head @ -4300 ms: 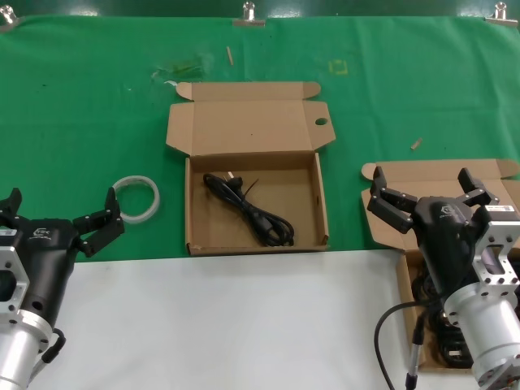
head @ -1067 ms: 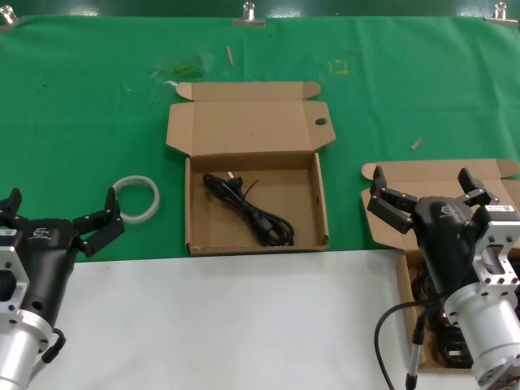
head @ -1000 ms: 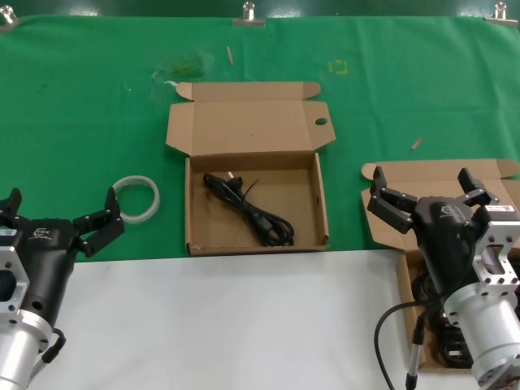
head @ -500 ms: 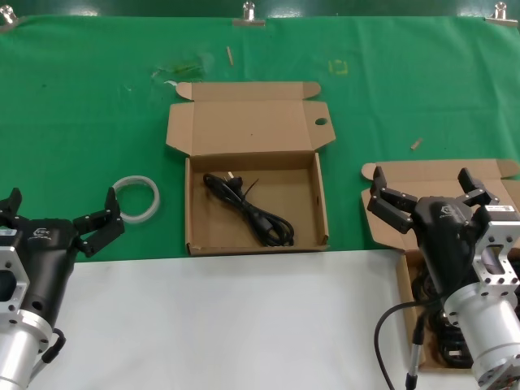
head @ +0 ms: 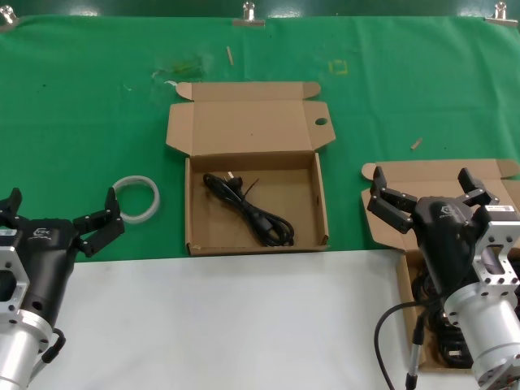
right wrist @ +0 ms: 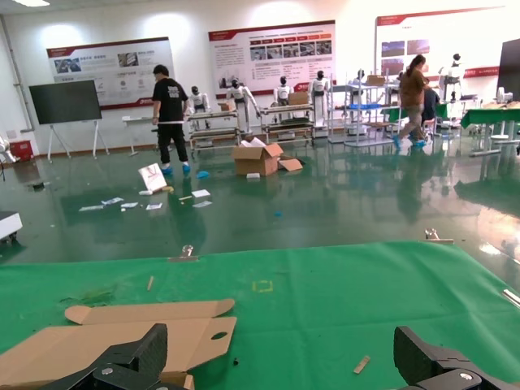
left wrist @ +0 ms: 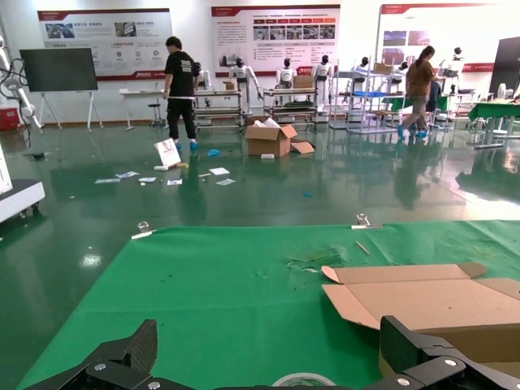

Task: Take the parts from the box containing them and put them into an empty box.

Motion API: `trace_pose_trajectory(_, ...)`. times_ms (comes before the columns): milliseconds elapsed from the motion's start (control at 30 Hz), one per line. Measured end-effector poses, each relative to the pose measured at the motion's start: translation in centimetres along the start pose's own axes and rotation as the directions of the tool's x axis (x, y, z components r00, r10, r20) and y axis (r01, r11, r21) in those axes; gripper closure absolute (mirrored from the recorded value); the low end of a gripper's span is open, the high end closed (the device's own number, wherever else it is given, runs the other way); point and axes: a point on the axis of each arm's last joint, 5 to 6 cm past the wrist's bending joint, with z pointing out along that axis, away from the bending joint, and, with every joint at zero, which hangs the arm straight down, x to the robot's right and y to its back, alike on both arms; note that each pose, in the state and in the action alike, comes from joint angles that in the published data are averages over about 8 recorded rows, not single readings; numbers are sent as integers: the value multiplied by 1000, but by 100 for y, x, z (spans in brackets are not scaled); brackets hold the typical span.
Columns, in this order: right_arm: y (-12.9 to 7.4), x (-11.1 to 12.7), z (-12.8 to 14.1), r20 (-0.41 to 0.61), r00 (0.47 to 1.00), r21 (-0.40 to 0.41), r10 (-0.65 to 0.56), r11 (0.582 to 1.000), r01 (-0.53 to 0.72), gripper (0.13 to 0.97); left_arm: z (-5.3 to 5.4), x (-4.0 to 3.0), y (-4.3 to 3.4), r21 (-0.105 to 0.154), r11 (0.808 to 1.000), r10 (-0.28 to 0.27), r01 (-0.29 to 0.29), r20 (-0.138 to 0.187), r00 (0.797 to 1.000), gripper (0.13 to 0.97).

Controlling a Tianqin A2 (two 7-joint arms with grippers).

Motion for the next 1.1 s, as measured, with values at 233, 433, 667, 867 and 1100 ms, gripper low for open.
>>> trace_pose_trajectory(233,0,0,0,0,1000,0,0,1000,0,130,0,0,0,0,1000,0,0,0,1000,132)
trace_pose_trajectory(433,0,0,0,0,1000,0,0,1000,0,130,0,0,0,0,1000,0,0,0,1000,132)
trace_pose_trajectory(667,0,0,0,0,1000,0,0,1000,0,130,0,0,0,0,1000,0,0,0,1000,132)
trace_pose_trajectory(867,0,0,0,0,1000,0,0,1000,0,130,0,0,0,0,1000,0,0,0,1000,132)
trace_pose_trajectory(1100,0,0,0,0,1000,0,0,1000,0,130,0,0,0,0,1000,0,0,0,1000,132)
